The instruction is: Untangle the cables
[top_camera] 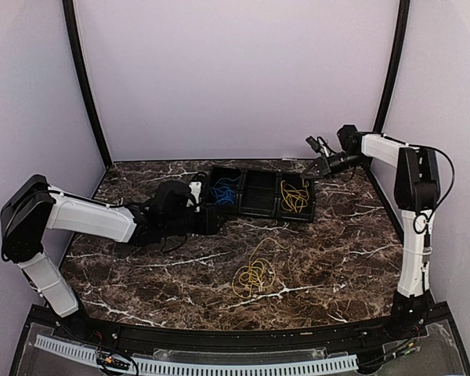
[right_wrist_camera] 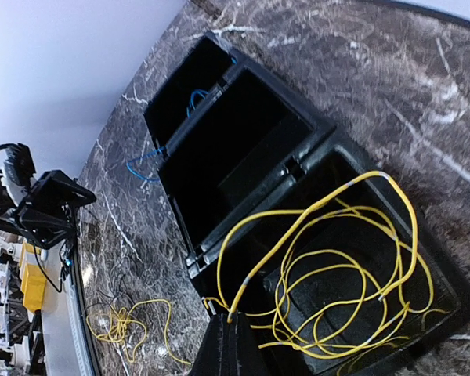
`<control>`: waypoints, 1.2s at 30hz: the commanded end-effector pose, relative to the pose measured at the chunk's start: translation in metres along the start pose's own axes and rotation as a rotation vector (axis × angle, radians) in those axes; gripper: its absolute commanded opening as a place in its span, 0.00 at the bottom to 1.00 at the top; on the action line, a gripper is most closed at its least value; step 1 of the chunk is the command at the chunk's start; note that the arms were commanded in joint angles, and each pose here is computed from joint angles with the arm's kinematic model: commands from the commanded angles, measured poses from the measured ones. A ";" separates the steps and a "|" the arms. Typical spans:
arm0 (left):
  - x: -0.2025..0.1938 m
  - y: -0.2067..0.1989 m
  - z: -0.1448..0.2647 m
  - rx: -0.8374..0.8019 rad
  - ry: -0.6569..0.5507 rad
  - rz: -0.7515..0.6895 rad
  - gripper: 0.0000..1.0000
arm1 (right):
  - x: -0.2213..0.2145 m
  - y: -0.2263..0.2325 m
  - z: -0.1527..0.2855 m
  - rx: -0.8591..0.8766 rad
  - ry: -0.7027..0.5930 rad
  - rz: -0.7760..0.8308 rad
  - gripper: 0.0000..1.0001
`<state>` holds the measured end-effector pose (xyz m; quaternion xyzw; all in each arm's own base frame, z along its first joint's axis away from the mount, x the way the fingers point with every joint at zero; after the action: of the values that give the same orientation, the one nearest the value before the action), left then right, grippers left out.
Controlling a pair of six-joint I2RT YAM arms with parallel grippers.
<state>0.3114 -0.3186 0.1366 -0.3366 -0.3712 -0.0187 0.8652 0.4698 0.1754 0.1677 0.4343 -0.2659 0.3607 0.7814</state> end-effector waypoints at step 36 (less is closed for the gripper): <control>-0.016 0.001 0.020 -0.041 0.050 -0.089 0.58 | -0.027 0.080 -0.002 -0.216 0.306 0.302 0.40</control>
<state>0.3023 -0.3107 0.1247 -0.3216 -0.3661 -0.0395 0.8724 0.4175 0.1685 0.1705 0.2202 -0.2201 0.4375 0.8436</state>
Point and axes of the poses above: each gripper's point midway between its finger pads, its own z axis back along the fingers, its own y axis along the line the jaws close on, x = y × z, the point moved 3 cm from there along z, back along the fingers, and after that the axes turned 14 degrees about z, right-handed, at the moved point
